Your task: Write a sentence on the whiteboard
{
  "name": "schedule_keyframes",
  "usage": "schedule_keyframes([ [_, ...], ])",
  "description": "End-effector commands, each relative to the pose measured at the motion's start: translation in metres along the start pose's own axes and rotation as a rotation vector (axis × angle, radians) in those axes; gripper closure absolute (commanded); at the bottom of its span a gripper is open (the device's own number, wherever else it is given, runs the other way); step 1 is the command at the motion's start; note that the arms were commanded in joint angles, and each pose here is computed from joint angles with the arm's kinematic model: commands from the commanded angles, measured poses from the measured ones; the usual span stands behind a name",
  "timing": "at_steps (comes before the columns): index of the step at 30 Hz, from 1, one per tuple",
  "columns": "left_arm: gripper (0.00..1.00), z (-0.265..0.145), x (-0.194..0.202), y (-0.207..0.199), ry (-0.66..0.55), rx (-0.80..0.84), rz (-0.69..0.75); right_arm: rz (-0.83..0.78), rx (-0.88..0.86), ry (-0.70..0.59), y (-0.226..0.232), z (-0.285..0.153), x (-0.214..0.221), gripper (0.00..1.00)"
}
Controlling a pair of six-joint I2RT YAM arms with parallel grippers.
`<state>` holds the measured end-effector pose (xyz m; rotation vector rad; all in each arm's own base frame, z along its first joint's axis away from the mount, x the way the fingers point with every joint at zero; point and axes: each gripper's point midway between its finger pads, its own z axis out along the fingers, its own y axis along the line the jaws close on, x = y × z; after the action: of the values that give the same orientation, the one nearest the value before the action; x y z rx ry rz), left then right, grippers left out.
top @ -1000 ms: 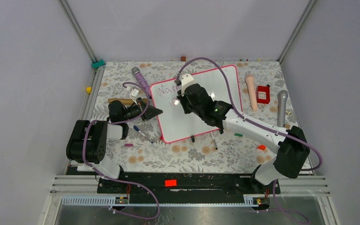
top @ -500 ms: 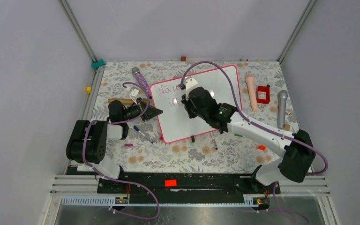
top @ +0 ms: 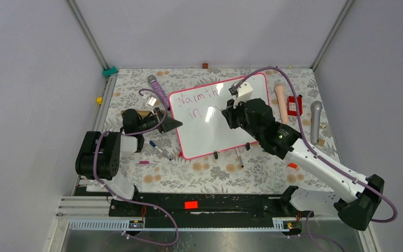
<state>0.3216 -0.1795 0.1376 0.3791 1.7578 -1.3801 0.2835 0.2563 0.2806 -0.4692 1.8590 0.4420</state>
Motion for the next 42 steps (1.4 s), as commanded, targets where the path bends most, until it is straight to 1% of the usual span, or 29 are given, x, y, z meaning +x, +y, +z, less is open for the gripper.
schedule_keyframes([
  [1,1.00,0.001,-0.009,0.027,-0.034,-0.100,0.086,0.048,-0.010,-0.093,-0.006,-0.008,-0.023,1.00],
  [7,1.00,-0.003,-0.016,0.029,-0.059,-0.081,0.050,0.034,0.006,-0.139,-0.013,-0.005,-0.057,1.00],
  [10,1.00,-0.003,-0.016,0.022,-0.075,-0.042,0.055,0.039,0.007,-0.150,-0.013,-0.002,-0.063,1.00],
  [19,1.00,-0.009,-0.015,0.026,-0.102,-0.113,0.073,0.029,0.041,-0.099,-0.021,0.015,-0.027,1.00],
  [25,1.00,-0.012,-0.012,0.019,-0.108,-0.105,0.105,0.096,-0.049,-0.087,-0.004,0.029,-0.003,1.00],
  [27,1.00,-0.023,-0.019,0.024,-0.135,-0.123,0.098,0.117,-0.068,-0.069,0.001,0.035,0.003,1.00],
  [28,1.00,-0.025,-0.022,0.022,-0.159,-0.118,0.105,0.128,-0.078,-0.060,0.004,0.037,0.005,1.00],
  [31,1.00,-0.023,-0.021,0.016,-0.160,-0.070,0.095,0.147,-0.108,-0.030,0.011,0.044,0.014,1.00],
  [36,1.00,-0.023,-0.022,0.018,-0.173,-0.084,0.103,0.163,-0.118,0.008,0.014,0.034,0.016,1.00],
  [38,1.00,-0.022,-0.022,0.020,-0.165,-0.086,0.092,0.148,-0.130,0.030,0.015,0.031,0.021,1.00],
  [42,1.00,-0.021,-0.021,0.019,-0.158,-0.074,0.091,0.066,-0.090,0.051,0.004,0.029,0.025,1.00],
])
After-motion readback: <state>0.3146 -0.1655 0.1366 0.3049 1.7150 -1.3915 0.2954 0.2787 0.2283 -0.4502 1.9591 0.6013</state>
